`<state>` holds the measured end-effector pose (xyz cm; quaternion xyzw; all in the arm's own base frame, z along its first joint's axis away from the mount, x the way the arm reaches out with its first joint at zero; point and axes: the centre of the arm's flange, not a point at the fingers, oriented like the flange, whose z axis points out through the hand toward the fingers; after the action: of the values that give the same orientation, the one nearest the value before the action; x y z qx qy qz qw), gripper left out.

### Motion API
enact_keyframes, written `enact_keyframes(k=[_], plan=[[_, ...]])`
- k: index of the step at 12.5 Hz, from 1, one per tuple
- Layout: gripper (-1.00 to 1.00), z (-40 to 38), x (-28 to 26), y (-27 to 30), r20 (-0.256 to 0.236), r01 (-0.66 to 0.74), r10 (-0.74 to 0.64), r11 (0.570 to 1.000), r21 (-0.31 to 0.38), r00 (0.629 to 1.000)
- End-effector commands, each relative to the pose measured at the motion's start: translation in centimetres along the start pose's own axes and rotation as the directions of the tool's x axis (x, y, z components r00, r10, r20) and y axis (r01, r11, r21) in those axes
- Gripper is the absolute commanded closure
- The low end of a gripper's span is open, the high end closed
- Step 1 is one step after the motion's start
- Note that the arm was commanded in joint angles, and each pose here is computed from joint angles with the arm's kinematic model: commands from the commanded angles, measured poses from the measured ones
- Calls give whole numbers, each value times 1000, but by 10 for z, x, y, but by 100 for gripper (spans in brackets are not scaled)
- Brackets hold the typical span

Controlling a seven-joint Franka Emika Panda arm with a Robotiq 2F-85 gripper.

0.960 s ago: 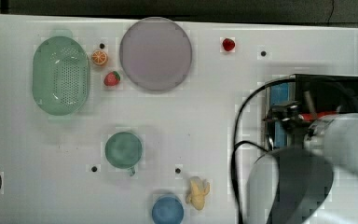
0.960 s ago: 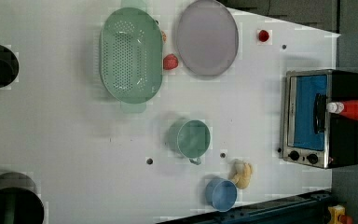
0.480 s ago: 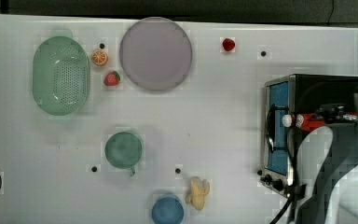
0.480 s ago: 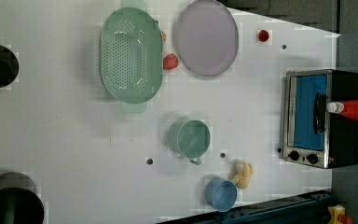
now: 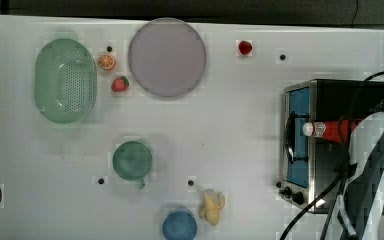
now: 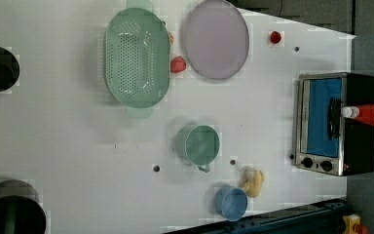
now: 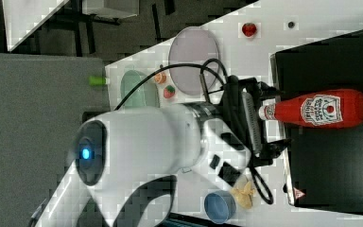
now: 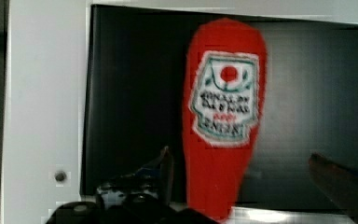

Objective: Pick Ketchup from oven and place it on table.

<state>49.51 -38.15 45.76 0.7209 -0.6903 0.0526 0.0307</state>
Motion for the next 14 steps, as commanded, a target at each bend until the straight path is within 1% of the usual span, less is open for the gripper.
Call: enact_keyframes(k=[1, 4, 7, 10, 11, 13, 14], plan=[[-100, 31, 16, -1, -3, -85, 85, 996, 16, 996], [-100, 67, 22, 2, 19, -118, 118, 993, -21, 993], [-100, 86, 22, -1, 43, -153, 154, 988, -7, 987], [-100, 96, 25, -2, 25, -158, 158, 987, -3, 987], [-92, 97, 25, -1, 26, -159, 159, 987, -7, 987], [-44, 100, 25, 0, 28, -160, 161, 987, -12, 987], [-27, 98, 25, 0, 27, -160, 160, 987, -9, 987]])
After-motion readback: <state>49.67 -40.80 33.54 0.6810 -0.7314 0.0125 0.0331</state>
